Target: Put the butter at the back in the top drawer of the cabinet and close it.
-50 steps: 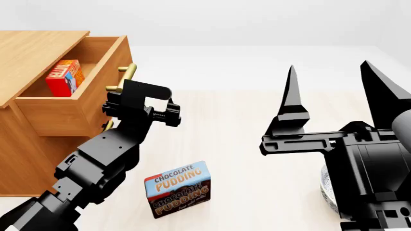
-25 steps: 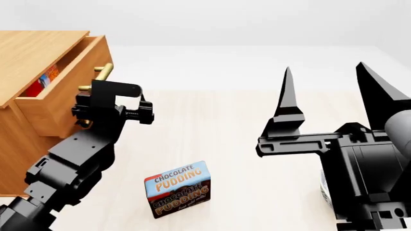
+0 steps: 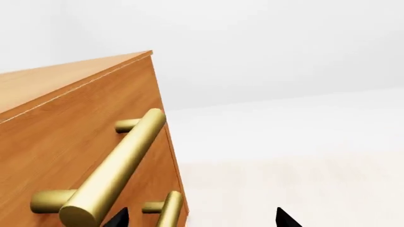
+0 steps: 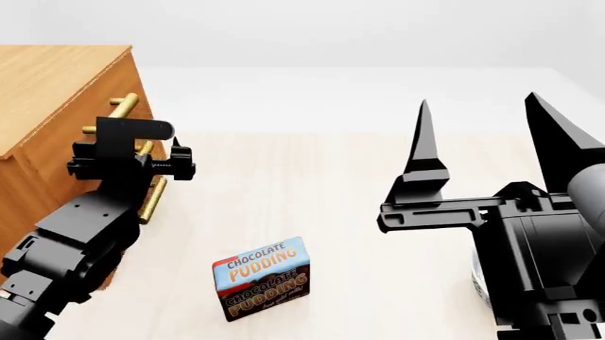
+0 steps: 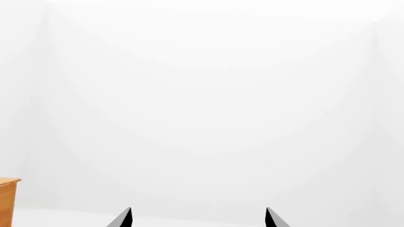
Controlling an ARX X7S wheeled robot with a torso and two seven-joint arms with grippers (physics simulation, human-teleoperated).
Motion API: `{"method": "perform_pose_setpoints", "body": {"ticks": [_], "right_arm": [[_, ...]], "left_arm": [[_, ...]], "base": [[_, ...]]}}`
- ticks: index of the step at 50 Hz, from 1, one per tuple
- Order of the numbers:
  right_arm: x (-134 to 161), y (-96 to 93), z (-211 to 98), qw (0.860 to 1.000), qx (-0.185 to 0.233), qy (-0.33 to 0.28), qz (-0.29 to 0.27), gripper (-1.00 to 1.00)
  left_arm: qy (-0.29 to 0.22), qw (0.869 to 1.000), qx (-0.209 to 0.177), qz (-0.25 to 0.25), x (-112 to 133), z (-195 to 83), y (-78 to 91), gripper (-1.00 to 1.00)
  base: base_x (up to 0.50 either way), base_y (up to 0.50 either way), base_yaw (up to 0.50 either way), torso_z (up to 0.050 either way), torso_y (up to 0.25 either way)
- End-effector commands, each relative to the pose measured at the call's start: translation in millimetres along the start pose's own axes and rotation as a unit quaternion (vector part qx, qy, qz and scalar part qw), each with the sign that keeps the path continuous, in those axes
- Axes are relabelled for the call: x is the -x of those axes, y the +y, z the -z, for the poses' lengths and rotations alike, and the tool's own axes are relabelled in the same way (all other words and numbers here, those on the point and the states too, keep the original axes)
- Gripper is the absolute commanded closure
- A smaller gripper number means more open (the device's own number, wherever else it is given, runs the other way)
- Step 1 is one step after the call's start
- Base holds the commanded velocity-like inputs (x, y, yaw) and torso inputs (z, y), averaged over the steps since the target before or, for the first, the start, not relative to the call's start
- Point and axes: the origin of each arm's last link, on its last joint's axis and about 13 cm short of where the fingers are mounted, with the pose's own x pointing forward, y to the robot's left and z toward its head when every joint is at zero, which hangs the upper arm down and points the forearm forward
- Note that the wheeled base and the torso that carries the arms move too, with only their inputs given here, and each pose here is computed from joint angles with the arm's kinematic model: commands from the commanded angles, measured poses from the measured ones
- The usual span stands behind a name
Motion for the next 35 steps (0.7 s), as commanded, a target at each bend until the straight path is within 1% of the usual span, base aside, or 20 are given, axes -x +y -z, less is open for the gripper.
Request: {"method": "perform_pose_setpoints", "body": {"ticks": [1,7,14,19,23,29,31,35], "right_arm": [[0.4,1.3,-2.3,1.000,0.002,0.000,-0.002,-1.00],[0.7,2.7,-1.9,1.000,0.002,0.001,-0.003,-1.00],[0.8,4.0,0.1,1.000,0.001,0.003,-0.004,-1.00],[0.8,3.9,0.2,1.000,0.001,0.003,-0.004,-1.00],[0.7,3.8,0.7,1.000,0.000,0.004,-0.003,-1.00],[0.9,3.4,0.3,1.000,-0.001,0.003,-0.003,-1.00],[0.9,3.0,0.0,1.000,-0.002,0.002,-0.002,-1.00],[1.2,2.7,-0.1,1.000,-0.003,0.001,-0.001,-1.00]], "left_arm": [[0.004,0.999,0.003,-0.033,0.2,3.7,20.2,-1.00],[0.008,0.999,0.009,-0.042,0.2,7.2,27.1,-1.00],[0.009,0.999,0.012,-0.043,1.9,7.9,28.8,-1.00],[0.010,0.999,0.014,-0.037,4.3,9.2,27.1,-1.00],[0.004,1.000,0.013,-0.016,10.4,6.7,21.7,-1.00],[-0.022,0.999,0.003,0.030,30.6,-6.9,11.4,-1.00],[-0.040,0.998,-0.004,0.048,44.2,-15.8,7.3,-1.00],[-0.071,0.995,-0.015,0.068,67.3,-29.5,2.1,-1.00]], "base": [[0.00,0.00,0.00,0.000,0.000],[0.00,0.00,0.00,0.000,0.000],[0.00,0.00,0.00,0.000,0.000],[0.00,0.00,0.00,0.000,0.000],[0.00,0.00,0.00,0.000,0.000],[0.00,0.00,0.00,0.000,0.000],[0.00,0.00,0.00,0.000,0.000],[0.00,0.00,0.00,0.000,0.000]]}}
